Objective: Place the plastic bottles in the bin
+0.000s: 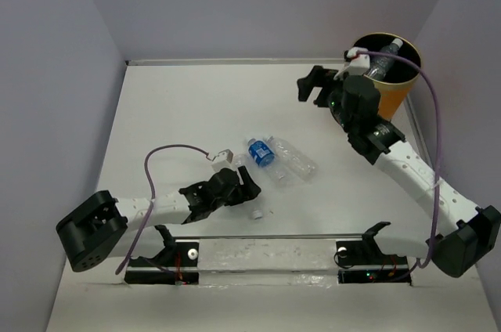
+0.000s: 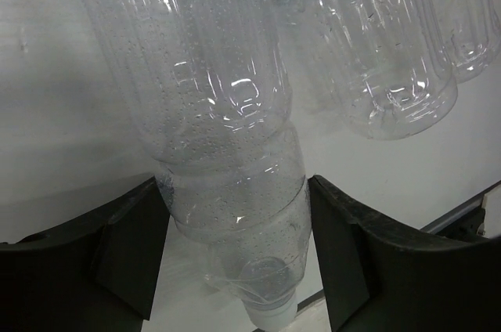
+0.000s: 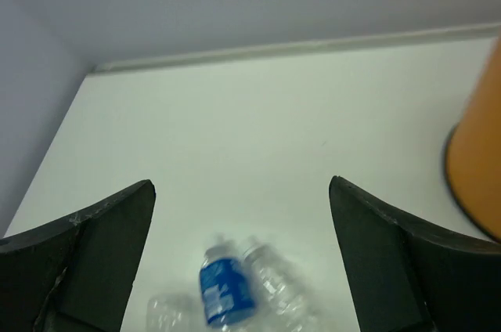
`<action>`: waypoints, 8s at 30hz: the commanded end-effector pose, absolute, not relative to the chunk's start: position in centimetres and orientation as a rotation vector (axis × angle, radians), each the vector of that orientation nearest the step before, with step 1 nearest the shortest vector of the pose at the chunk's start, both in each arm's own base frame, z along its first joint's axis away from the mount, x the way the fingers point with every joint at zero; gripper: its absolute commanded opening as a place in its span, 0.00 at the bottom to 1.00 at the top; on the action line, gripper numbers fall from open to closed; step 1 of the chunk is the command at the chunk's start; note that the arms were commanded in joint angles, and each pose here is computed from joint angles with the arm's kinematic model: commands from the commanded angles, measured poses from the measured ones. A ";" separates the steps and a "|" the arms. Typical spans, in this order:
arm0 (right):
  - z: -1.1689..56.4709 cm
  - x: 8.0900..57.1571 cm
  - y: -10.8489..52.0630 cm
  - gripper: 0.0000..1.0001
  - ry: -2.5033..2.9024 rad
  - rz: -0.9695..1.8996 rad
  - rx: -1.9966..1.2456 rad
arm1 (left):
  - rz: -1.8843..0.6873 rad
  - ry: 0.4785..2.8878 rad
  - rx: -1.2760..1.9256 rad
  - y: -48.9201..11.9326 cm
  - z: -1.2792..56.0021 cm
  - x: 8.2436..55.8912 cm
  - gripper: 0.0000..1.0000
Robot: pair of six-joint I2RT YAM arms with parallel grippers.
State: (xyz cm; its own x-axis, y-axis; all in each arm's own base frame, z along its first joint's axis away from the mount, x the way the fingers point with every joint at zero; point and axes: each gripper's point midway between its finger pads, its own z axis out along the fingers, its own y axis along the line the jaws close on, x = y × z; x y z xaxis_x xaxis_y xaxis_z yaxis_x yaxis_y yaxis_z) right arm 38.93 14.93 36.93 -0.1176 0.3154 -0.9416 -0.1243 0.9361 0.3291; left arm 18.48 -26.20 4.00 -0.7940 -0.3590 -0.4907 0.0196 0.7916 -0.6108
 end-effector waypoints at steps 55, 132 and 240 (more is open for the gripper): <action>51.5 48.3 -7.3 0.21 1.258 -0.238 0.468 | -1.149 1.929 0.198 -28.2 19.1 15.9 0.99; 7.0 35.8 23.0 0.73 2.538 0.197 -0.635 | -0.801 2.085 -0.154 -23.0 15.1 19.3 0.99; 42.3 49.7 -6.8 0.24 1.314 -0.270 0.476 | -0.935 1.793 0.229 -22.1 27.1 16.6 0.99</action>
State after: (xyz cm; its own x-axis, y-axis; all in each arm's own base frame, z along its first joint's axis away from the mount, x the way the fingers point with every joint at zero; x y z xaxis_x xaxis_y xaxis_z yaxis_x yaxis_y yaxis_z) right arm 48.71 -6.48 39.66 0.2482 -0.0001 -0.9687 0.4744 0.8719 0.1215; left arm 16.55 -21.93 25.33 -0.4626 -0.2464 -0.8516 0.5249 0.6980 -0.4871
